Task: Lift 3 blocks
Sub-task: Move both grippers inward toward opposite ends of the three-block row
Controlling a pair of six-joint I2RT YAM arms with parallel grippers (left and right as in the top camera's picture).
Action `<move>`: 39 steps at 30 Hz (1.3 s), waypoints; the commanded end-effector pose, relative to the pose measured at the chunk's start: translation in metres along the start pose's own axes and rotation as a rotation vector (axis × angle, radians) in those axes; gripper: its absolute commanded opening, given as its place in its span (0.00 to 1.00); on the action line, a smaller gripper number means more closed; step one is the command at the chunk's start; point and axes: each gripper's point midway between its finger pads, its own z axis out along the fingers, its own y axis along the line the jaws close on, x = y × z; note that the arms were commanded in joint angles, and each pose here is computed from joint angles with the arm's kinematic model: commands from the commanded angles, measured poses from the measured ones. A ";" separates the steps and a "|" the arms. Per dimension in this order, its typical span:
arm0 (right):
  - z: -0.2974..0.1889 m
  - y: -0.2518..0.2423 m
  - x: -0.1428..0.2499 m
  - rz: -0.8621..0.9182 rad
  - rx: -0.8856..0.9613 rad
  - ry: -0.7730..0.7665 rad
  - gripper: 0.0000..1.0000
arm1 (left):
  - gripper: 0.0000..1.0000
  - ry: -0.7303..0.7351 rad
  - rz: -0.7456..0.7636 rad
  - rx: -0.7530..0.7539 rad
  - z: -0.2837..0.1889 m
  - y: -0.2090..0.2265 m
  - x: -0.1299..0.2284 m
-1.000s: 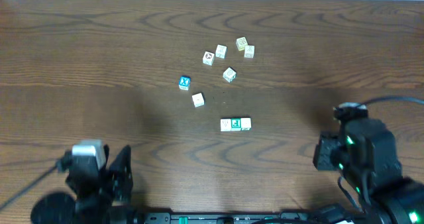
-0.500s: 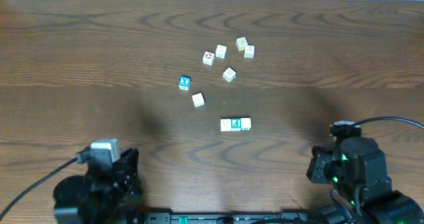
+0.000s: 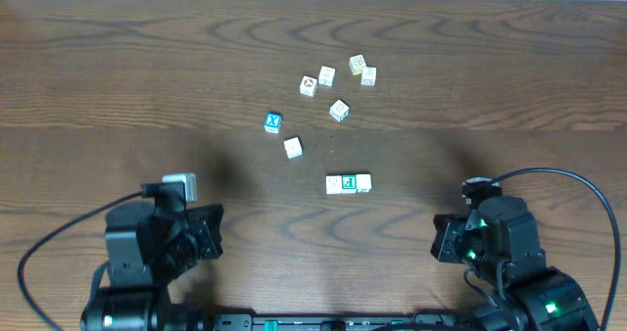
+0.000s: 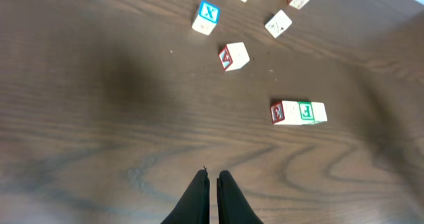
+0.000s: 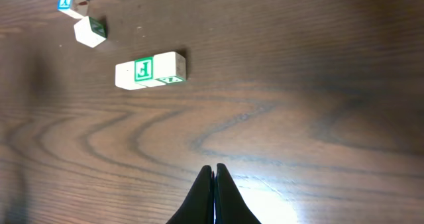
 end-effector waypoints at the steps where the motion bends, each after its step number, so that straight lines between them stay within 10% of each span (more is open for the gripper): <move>1: 0.008 0.000 0.003 0.026 -0.022 0.010 0.01 | 0.07 0.038 -0.018 0.026 0.011 -0.001 0.000; 39: 0.135 0.007 -0.010 -0.088 -0.170 0.218 0.01 | 0.08 0.414 0.044 0.263 0.166 -0.045 0.054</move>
